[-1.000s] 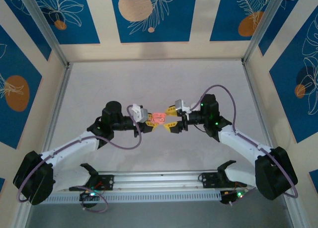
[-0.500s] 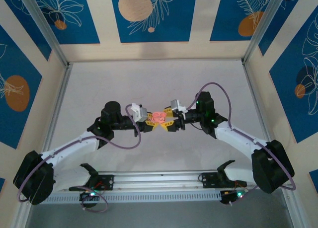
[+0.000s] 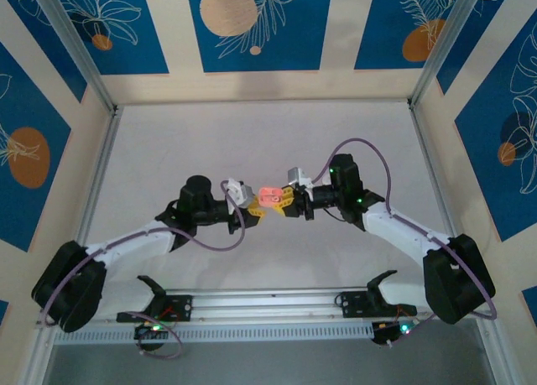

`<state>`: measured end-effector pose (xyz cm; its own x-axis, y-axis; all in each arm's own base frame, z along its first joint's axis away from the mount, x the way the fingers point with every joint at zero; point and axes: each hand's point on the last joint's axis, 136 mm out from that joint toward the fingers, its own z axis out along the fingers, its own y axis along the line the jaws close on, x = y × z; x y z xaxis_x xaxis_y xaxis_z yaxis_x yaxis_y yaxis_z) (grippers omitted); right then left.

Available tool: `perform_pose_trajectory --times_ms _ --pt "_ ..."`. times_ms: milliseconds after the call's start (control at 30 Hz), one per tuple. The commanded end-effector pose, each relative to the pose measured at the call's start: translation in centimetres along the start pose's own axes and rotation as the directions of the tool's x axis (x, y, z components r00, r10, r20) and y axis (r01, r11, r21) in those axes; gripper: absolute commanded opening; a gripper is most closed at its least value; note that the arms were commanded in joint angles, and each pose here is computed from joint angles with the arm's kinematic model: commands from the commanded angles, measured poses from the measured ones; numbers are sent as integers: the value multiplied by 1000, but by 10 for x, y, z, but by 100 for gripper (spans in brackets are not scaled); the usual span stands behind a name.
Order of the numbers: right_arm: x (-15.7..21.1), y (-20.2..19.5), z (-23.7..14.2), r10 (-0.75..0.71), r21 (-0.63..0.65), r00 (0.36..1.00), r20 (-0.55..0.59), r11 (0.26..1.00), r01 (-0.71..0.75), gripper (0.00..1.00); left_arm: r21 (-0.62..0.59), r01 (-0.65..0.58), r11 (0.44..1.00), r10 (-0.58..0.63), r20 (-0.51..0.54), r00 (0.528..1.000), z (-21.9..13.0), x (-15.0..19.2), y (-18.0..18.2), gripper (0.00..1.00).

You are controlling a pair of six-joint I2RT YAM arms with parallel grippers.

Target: Insert the wireless bluetooth earbuds into the charging case

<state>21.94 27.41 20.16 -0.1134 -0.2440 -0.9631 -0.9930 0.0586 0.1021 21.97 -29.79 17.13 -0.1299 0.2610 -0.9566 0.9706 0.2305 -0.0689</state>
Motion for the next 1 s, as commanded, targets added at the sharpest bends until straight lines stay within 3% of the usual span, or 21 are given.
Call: perform_pose_trajectory --times_ms 0,233,600,967 --pt "23 -12 -2 59 59 995 -80 997 -55 11 -54 -5 999 3 -33 999 6 19 16 30" --pt "40 -29 -4 111 105 985 -131 990 -97 8 -50 31 998 -34 -51 998 23 38 32 34" --pt "19 -8 -8 13 -24 999 -45 1000 -14 10 72 -12 997 6 76 997 12 5 14 45" --pt "9 4 -5 -62 -90 998 -17 994 60 10 153 -40 987 18 143 990 5 -19 -3 45"
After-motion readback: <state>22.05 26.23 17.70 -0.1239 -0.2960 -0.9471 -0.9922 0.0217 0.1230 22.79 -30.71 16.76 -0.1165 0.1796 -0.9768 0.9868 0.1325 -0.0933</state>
